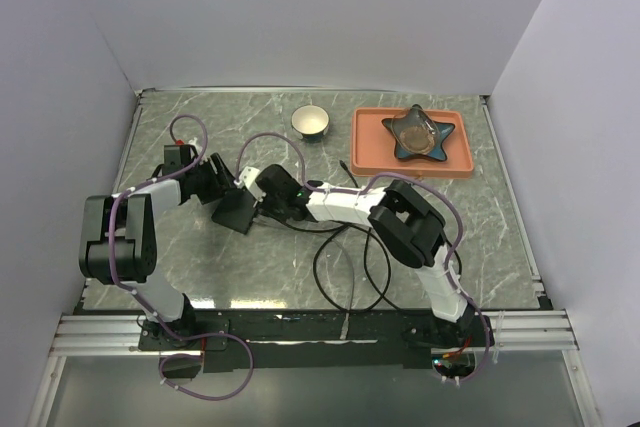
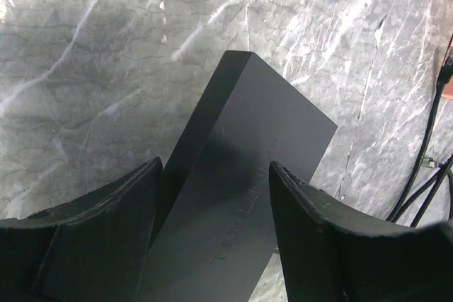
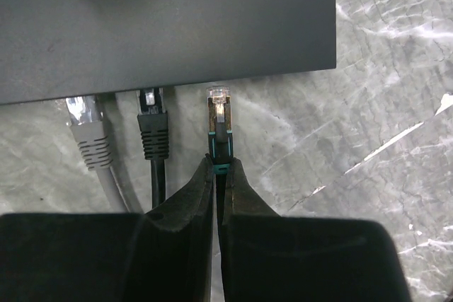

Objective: Insert the plug into the switch port

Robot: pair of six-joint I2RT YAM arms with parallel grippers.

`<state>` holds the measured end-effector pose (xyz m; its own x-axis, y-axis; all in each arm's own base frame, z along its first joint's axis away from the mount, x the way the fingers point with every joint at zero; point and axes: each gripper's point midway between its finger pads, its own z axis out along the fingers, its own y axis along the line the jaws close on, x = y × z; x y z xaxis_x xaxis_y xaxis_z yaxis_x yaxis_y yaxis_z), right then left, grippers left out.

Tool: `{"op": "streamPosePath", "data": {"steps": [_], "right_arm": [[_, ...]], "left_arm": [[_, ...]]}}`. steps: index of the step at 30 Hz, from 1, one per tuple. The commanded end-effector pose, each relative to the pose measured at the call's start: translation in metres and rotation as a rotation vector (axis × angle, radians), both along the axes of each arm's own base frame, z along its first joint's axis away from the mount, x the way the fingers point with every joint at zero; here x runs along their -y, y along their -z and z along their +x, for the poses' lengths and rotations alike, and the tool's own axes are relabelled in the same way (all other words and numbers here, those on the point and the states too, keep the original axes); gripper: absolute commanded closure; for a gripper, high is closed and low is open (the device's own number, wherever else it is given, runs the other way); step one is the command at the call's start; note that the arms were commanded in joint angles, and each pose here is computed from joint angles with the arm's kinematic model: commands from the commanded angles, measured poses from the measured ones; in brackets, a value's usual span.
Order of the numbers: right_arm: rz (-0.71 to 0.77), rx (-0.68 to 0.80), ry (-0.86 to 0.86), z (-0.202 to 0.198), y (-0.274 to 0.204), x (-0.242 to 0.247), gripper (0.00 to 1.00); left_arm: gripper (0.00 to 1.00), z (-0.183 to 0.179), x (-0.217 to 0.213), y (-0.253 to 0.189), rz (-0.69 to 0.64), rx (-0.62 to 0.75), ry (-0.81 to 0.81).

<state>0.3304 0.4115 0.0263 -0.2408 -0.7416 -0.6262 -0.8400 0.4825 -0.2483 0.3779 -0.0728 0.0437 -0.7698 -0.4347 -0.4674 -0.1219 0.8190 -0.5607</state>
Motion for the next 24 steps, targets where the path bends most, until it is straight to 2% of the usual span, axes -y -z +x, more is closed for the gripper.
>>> {"op": "streamPosePath", "data": {"steps": [1, 24], "right_arm": [[0.067, 0.017, 0.018, 0.01, -0.016, -0.015, 1.0], [0.122, 0.044, 0.013, 0.014, -0.032, -0.027, 1.0]], "left_arm": [[0.33, 0.016, 0.003, -0.016, -0.01, 0.074, 0.033], [0.34, 0.014, 0.006, -0.011, -0.016, 0.064, 0.065]]}}
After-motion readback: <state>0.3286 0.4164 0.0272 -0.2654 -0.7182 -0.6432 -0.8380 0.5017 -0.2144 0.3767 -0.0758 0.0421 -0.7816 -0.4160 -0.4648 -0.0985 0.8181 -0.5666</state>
